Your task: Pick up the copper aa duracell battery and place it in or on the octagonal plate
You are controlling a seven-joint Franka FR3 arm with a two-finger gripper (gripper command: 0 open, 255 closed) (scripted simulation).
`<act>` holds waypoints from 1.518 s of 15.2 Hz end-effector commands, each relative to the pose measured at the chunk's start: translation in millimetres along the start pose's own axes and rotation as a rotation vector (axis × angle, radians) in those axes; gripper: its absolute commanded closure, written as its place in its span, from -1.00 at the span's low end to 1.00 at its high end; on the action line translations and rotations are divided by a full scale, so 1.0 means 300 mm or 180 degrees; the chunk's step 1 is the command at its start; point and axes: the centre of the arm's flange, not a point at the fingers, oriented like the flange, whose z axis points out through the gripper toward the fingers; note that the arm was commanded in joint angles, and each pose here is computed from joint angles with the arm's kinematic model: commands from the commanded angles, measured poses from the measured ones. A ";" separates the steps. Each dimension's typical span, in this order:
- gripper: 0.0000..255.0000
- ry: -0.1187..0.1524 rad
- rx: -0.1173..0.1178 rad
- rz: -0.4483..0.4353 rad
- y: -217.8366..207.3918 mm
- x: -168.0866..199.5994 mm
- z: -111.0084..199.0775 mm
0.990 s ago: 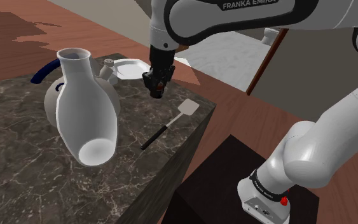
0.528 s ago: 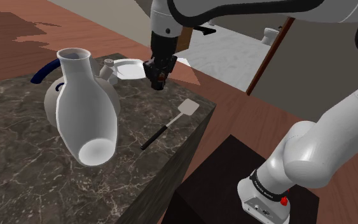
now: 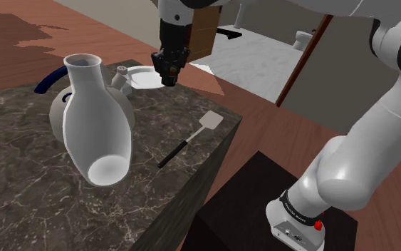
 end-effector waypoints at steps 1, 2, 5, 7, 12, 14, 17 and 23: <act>1.00 0.0001 0.0000 0.0001 0.034 0.083 0.003; 1.00 0.0001 0.0000 0.0001 0.049 0.124 0.004; 1.00 0.0001 0.0000 0.0001 0.093 0.249 0.007; 1.00 0.0001 0.0000 0.0001 0.123 0.332 0.009; 1.00 0.0001 0.0000 0.0001 0.196 0.539 0.014; 1.00 0.0001 0.0000 0.0001 0.211 0.582 0.015; 1.00 0.0001 0.0000 0.0001 0.212 0.582 0.068; 1.00 0.0001 0.0000 0.0001 0.212 0.582 0.174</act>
